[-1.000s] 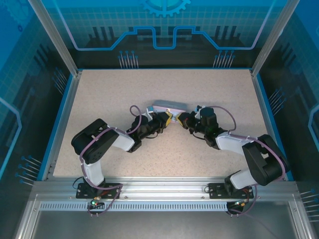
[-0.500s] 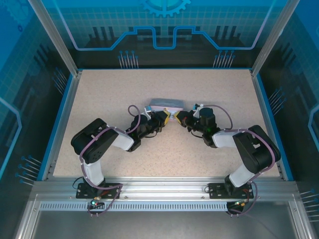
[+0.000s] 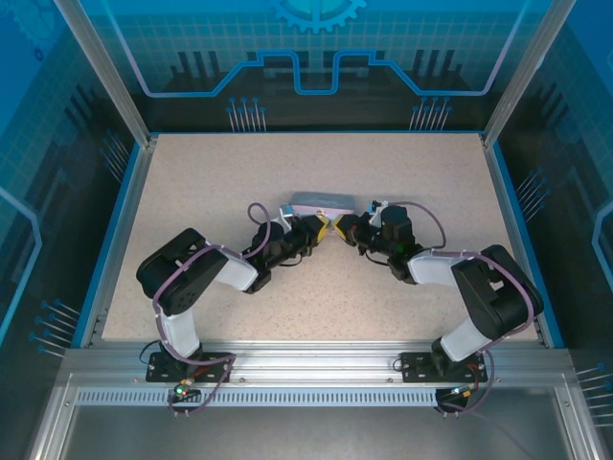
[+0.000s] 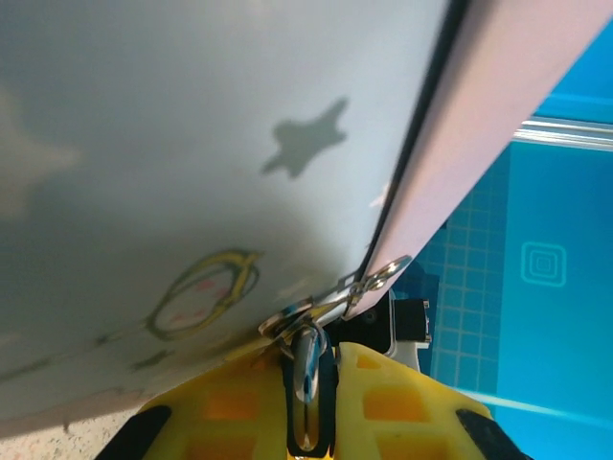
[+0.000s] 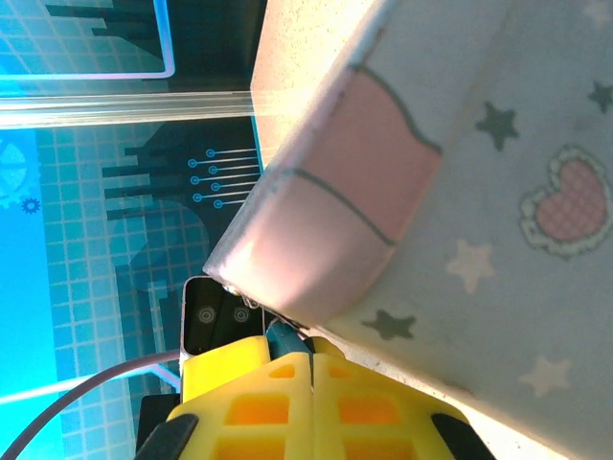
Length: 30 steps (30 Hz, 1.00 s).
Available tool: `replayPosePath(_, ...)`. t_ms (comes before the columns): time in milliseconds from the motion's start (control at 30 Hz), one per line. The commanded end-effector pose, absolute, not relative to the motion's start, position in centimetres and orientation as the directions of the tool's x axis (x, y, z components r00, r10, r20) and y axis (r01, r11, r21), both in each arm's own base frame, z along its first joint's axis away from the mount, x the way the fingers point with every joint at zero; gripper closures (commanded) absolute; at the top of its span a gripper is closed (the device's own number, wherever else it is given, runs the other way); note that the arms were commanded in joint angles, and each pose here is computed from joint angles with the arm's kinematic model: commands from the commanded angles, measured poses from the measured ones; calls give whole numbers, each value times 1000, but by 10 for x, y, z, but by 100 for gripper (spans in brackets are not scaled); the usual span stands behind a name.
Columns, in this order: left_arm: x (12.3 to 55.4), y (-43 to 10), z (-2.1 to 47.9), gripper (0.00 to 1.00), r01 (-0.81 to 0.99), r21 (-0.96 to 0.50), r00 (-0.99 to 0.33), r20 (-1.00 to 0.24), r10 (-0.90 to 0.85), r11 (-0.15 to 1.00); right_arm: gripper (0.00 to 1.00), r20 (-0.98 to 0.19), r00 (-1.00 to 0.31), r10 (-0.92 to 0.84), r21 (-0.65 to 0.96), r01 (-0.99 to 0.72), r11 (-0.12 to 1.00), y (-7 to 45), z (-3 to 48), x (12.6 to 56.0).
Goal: Unlock a padlock with a key
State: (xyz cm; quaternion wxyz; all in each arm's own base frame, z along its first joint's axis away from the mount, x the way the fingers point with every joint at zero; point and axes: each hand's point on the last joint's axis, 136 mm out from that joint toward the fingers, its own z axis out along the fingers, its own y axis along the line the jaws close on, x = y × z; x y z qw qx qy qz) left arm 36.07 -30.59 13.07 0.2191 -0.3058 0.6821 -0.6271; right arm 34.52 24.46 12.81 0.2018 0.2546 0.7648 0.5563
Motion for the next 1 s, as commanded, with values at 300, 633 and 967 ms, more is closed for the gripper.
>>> replayPosePath(300, 350, -328, 162, 100, -40, -999, -788, 40, -615, -14, 100, -3, -840, 542, 963, 144, 229, 274, 139, 340)
replayPosePath(633, 337, -331, 138, 100, -28, -996, -818, -25, -574, 83, 100, 127, -841, 527, 956, 245, 160, 288, 132, 350)
replayPosePath(967, 329, -326, 118, 100, -31, -993, -830, -41, -556, 118, 100, 137, -837, 529, 944, 272, 185, 287, 126, 349)
